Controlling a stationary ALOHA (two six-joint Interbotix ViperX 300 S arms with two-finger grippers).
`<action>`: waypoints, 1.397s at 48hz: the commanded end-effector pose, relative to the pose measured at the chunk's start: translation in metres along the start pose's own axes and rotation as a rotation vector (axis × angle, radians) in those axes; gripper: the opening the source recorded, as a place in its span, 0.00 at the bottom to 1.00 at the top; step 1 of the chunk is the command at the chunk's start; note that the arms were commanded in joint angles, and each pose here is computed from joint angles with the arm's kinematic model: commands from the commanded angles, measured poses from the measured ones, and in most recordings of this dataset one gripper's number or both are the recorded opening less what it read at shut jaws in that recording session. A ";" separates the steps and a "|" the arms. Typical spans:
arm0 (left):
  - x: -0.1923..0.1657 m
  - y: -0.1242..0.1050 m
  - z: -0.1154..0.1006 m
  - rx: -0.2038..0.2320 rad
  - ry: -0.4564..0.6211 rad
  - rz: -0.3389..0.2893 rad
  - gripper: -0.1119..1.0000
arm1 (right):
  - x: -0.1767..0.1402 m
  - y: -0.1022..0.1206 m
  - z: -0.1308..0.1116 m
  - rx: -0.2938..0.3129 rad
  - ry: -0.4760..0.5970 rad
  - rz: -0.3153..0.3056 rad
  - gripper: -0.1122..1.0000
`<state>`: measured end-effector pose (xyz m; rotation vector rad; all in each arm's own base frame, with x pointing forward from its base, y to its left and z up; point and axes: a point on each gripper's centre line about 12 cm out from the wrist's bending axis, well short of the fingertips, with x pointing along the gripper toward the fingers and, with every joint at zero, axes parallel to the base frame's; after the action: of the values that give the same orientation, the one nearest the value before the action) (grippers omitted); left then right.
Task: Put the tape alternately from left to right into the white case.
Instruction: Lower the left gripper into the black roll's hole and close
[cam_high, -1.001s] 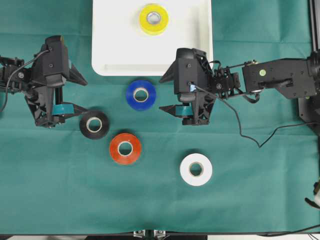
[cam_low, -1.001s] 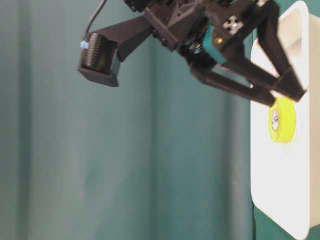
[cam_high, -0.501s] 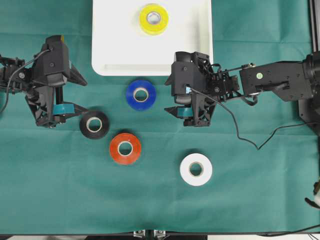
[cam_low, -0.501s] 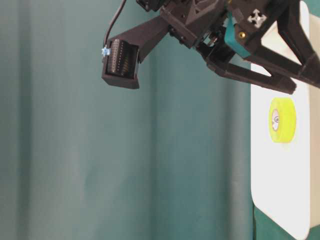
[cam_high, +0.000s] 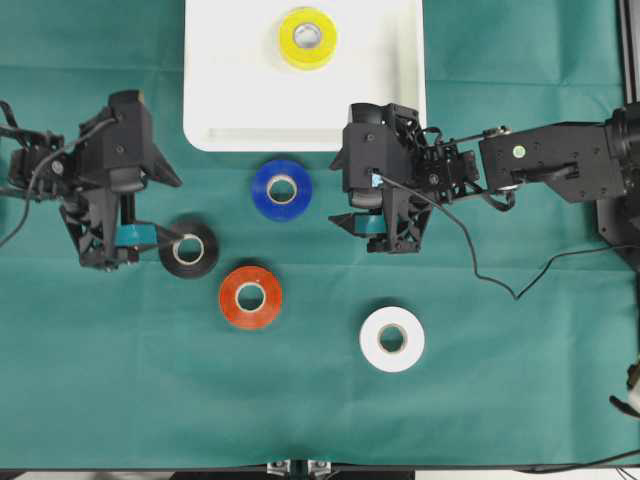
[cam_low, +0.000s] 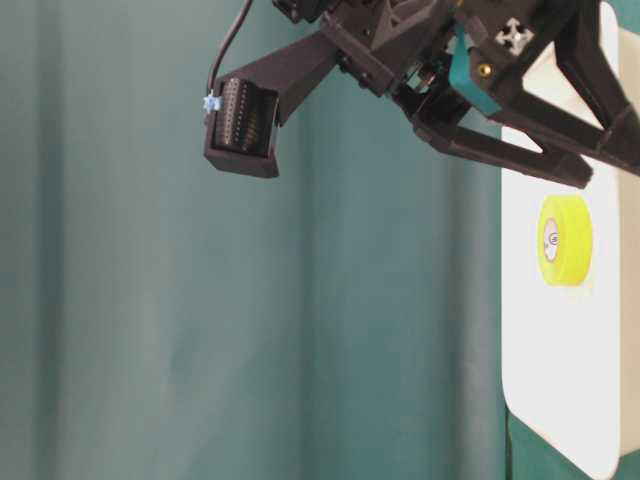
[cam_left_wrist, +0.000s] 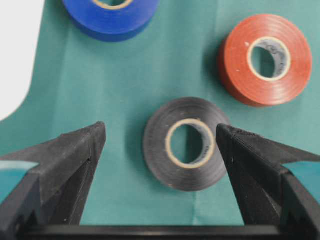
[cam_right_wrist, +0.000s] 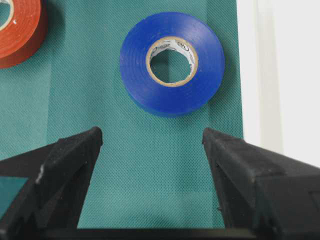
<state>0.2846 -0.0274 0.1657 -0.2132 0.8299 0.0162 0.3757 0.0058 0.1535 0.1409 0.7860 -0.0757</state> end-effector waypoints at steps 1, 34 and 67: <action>0.002 -0.007 0.007 -0.013 -0.012 -0.014 0.79 | -0.004 0.003 0.009 -0.004 -0.029 0.010 0.86; 0.037 -0.001 -0.016 -0.095 0.151 0.037 0.79 | -0.004 0.003 0.007 -0.007 -0.029 0.011 0.86; 0.062 0.005 -0.024 -0.105 0.239 0.074 0.79 | 0.002 0.003 0.002 -0.009 -0.011 0.009 0.86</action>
<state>0.3000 -0.0313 0.0973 -0.2827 1.1035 0.1092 0.3765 0.0066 0.1475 0.1371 0.7988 -0.0727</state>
